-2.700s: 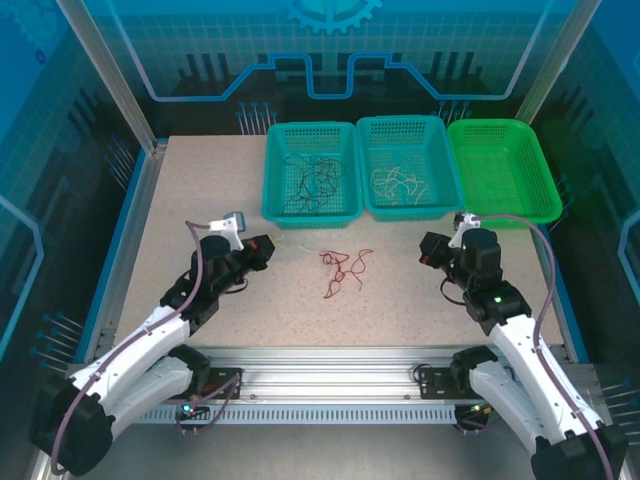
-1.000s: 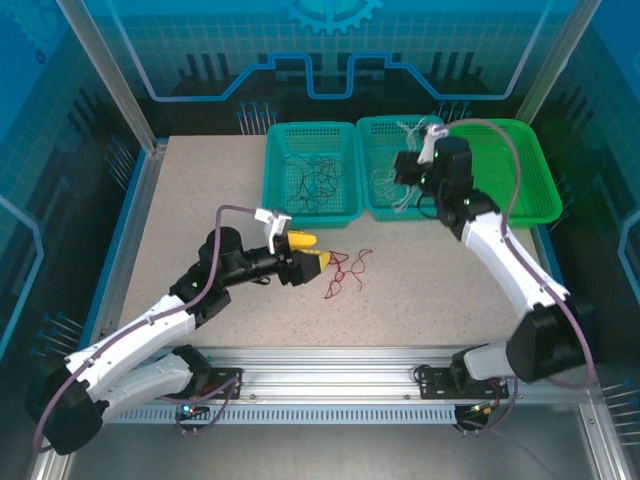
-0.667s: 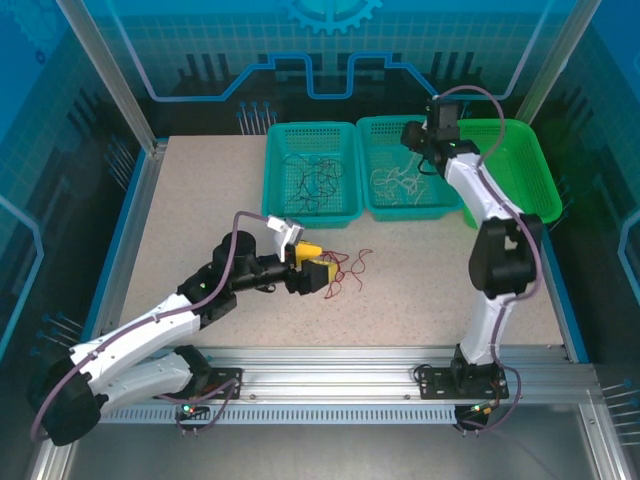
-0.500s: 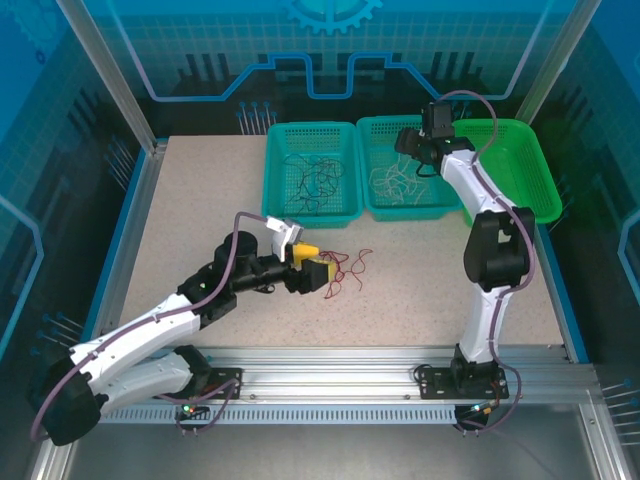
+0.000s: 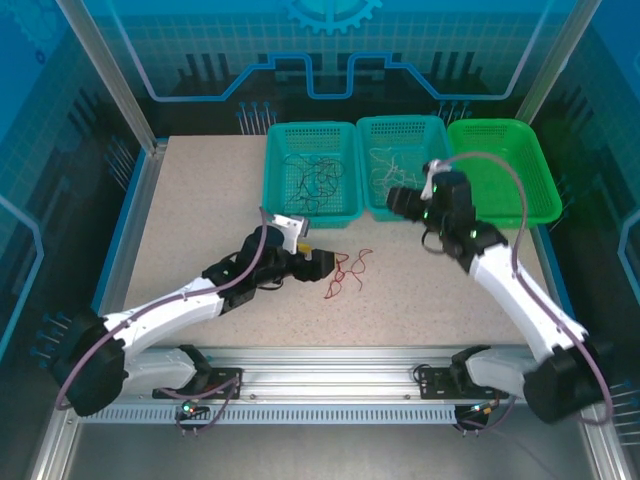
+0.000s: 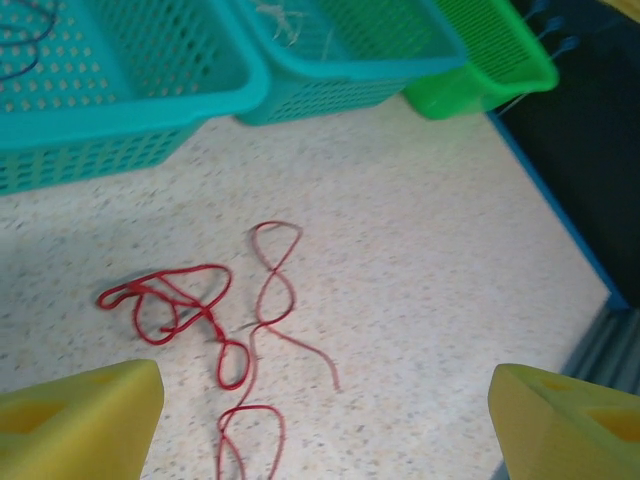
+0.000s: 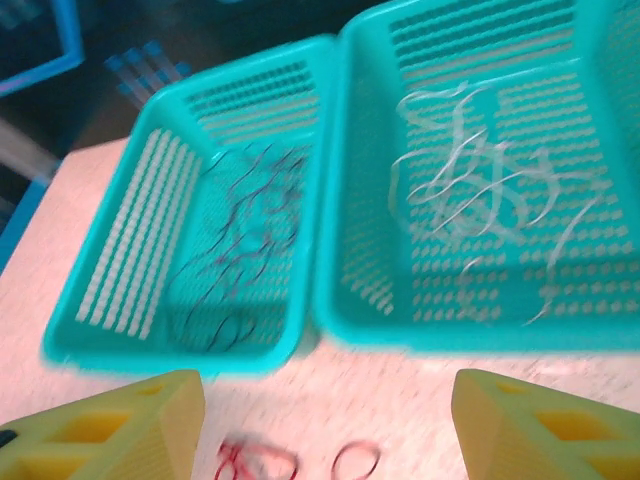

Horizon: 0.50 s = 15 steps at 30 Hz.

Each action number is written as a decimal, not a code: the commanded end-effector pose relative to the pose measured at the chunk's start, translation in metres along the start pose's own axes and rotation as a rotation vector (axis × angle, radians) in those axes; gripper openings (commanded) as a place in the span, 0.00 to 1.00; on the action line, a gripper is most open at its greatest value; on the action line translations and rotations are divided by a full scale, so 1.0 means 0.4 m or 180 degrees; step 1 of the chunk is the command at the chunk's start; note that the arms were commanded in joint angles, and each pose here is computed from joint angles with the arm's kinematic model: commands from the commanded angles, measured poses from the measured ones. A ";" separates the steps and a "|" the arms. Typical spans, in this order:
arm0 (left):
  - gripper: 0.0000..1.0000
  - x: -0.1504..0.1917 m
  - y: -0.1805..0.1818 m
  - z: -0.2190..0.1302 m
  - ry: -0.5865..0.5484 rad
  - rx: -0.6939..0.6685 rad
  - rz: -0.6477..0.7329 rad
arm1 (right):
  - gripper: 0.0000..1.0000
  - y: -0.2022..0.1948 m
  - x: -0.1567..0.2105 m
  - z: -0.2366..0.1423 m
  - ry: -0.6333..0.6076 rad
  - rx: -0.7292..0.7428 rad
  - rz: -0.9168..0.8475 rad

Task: Untangle the cables

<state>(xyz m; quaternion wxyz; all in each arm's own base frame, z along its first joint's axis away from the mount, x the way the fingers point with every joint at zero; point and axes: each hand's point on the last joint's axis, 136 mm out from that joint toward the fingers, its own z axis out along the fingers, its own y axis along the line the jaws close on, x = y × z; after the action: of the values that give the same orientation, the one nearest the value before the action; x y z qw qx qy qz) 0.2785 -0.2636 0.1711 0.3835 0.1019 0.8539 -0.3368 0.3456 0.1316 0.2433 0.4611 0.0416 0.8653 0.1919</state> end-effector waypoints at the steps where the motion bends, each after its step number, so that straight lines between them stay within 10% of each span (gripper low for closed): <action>1: 0.86 -0.023 0.013 0.017 -0.0065 -0.0173 -0.0065 | 0.66 -0.037 0.150 0.010 0.0274 0.0204 0.0076; 8: 0.86 -0.003 0.039 0.047 0.0000 -0.0295 -0.0155 | 0.66 -0.002 0.403 0.080 0.1197 0.0243 0.0155; 15: 0.86 0.017 0.052 0.041 0.0043 -0.0346 -0.0198 | 0.70 0.001 0.444 0.194 0.1318 0.0434 0.0024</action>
<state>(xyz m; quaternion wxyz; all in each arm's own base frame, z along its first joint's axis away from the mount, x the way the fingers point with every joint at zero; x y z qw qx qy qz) 0.2910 -0.2597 0.1417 0.3654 0.0666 0.8781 -0.3015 0.2813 0.1838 0.0521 0.2325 0.0270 0.9635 0.1302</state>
